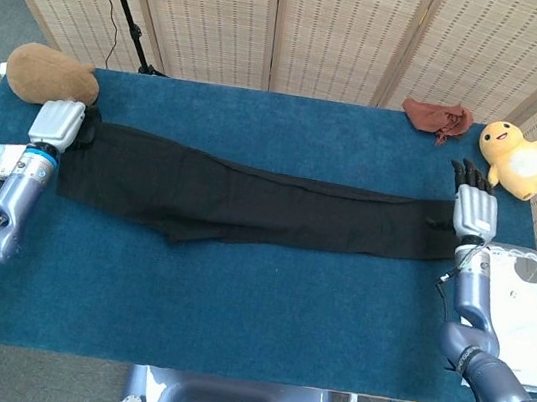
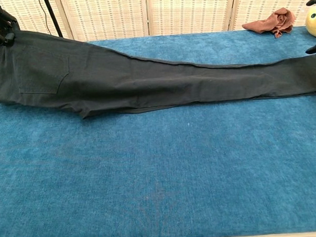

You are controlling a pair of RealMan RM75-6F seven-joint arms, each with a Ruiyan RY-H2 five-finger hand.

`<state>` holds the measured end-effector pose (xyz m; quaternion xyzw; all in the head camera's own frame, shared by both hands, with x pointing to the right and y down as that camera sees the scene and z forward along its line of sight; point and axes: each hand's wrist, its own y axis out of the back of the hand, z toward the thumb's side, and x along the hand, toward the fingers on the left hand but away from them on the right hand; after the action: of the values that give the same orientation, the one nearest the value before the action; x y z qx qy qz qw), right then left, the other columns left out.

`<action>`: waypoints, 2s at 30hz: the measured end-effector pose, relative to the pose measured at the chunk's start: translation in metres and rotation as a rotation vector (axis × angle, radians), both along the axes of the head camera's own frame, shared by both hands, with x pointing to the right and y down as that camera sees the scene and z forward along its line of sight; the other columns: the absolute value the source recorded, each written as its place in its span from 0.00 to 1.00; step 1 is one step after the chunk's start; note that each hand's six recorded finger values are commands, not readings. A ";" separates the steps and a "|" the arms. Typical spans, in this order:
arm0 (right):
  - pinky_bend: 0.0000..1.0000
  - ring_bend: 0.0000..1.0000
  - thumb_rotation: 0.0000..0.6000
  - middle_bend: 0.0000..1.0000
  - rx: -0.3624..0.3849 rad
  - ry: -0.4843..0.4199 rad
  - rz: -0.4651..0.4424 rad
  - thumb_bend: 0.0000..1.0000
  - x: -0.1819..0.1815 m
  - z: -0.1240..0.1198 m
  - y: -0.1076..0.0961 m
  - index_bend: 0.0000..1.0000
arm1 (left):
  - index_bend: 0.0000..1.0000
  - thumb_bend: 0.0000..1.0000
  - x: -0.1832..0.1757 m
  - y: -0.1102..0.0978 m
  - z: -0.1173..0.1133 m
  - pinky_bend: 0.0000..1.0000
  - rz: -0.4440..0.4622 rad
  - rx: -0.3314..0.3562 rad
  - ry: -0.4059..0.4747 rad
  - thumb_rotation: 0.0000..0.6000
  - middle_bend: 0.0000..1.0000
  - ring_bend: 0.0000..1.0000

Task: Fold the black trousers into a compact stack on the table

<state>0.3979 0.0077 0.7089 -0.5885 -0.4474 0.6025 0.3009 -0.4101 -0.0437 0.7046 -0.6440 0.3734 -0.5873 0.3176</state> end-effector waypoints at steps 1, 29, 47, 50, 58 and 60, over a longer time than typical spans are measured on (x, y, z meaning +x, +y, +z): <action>0.10 0.00 1.00 0.00 0.003 -0.004 -0.002 0.00 0.001 -0.004 0.004 0.00 | 0.62 0.52 0.000 0.000 0.001 0.53 0.001 0.000 -0.006 1.00 0.60 0.42; 0.07 0.00 1.00 0.00 0.077 0.048 -0.030 0.00 0.019 -0.049 0.051 0.00 | 0.39 0.50 0.015 0.003 0.038 0.53 -0.051 -0.006 -0.049 1.00 0.42 0.32; 0.06 0.00 1.00 0.00 0.184 -0.052 -0.184 0.00 0.015 -0.060 0.146 0.00 | 0.00 0.24 0.017 0.002 0.039 0.34 -0.077 -0.028 0.015 1.00 0.00 0.00; 0.06 0.00 1.00 0.00 0.177 -0.061 -0.180 0.00 0.015 -0.061 0.147 0.00 | 0.00 0.19 0.015 0.009 0.039 0.32 -0.041 -0.040 0.046 1.00 0.00 0.00; 0.06 0.00 1.00 0.00 0.181 -0.073 -0.169 0.00 0.016 -0.066 0.146 0.00 | 0.00 0.05 -0.005 0.050 0.025 0.08 0.107 -0.081 0.149 1.00 0.00 0.00; 0.06 0.00 1.00 0.00 0.182 -0.078 -0.168 0.00 0.016 -0.067 0.146 0.00 | 0.00 0.05 -0.010 0.064 0.022 0.06 0.134 -0.095 0.165 1.00 0.00 0.00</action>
<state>0.4140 0.1536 0.6421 -0.6170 -0.4606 0.5089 0.3849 -0.4198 0.0199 0.7268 -0.7280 0.3260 -0.5268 0.2935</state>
